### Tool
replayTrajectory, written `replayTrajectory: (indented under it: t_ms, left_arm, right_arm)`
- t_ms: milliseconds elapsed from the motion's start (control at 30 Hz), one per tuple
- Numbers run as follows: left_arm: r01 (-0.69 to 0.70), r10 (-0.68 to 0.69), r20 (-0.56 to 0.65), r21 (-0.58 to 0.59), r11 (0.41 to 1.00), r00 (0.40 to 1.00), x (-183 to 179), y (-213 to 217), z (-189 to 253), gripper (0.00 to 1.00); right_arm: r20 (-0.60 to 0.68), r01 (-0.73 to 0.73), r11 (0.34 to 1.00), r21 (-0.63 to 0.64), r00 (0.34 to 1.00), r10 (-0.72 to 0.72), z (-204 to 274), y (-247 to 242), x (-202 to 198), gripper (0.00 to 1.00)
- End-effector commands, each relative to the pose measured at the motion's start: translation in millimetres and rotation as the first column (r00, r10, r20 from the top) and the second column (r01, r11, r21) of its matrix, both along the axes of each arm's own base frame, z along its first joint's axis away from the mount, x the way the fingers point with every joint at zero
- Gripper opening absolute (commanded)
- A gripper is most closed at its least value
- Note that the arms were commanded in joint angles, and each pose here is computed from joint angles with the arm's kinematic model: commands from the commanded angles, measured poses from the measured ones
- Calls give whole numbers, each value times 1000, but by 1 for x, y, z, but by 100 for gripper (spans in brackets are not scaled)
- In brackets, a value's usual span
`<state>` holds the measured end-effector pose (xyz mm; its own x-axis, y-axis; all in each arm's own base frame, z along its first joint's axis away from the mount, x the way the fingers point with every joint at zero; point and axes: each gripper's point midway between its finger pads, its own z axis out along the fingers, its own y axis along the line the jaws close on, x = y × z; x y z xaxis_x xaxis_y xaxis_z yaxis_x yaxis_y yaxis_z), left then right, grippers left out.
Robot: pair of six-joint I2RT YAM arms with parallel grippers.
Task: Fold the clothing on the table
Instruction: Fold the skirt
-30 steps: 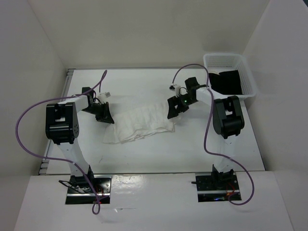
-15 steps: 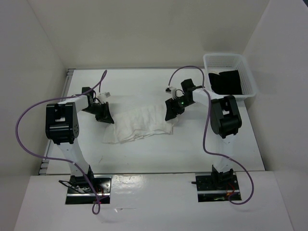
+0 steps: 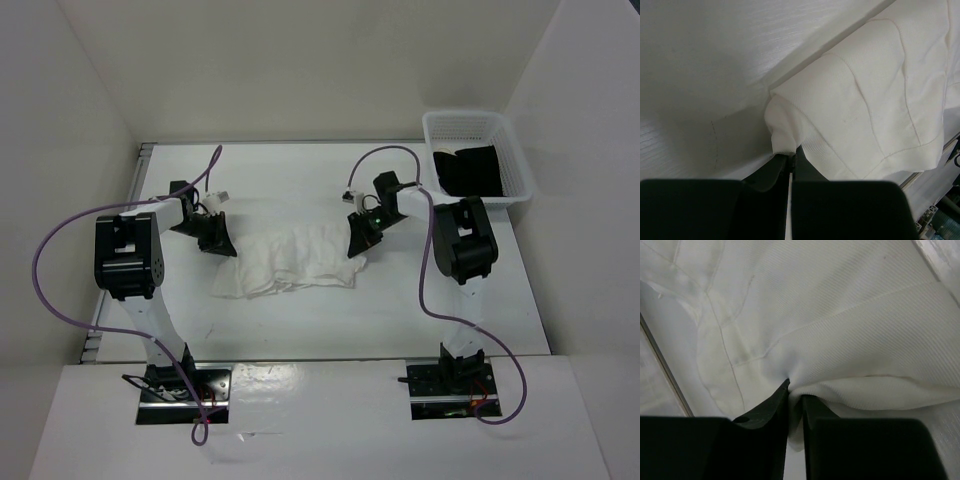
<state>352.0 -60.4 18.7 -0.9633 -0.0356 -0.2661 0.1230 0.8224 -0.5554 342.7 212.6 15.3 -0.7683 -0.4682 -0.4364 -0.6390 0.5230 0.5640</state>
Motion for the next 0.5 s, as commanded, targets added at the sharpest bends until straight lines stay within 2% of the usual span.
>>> replayTrajectory:
  t_ms: [0, 33, 67, 100, 233, 267, 333, 467]
  left_arm:
    - [-4, 4, 4, 28, 1000, 1000, 2, 5, -6, 0]
    - [-4, 4, 4, 28, 1000, 1000, 2, 5, -6, 0]
    - [-4, 4, 14, 29, 1000, 1000, 3, 5, -2, 0]
    - [-4, 4, 14, 30, 1000, 1000, 3, 5, -2, 0]
    - [-11, 8, 50, 54, 998, 999, 8, 9, 5, 0]
    - [-11, 8, 50, 54, 998, 999, 8, 9, 5, 0]
    - [-22, 18, 67, 63, 998, 998, 10, 10, 12, 0]
    - [-11, 4, 84, 85, 996, 996, 11, 7, 17, 0]
  right_arm:
    - [-87, -24, 995, -101, 996, 15, -29, -11, -24, 15]
    - [-87, -24, 995, -101, 996, 15, -29, -11, -24, 11]
    - [-72, -19, 992, -122, 997, 11, -31, -14, -21, 2]
    - [-64, -7, 991, -136, 998, -2, -29, -16, -19, 0]
    - [36, 33, 978, -208, 999, -26, -23, -25, 3, 0]
    - [51, 58, 962, -265, 998, -45, -28, -34, 6, 0]
    - [139, 97, 949, -300, 989, -57, -14, -39, 28, 0]
    - [284, 197, 879, -435, 956, -73, -2, -66, 64, 0]
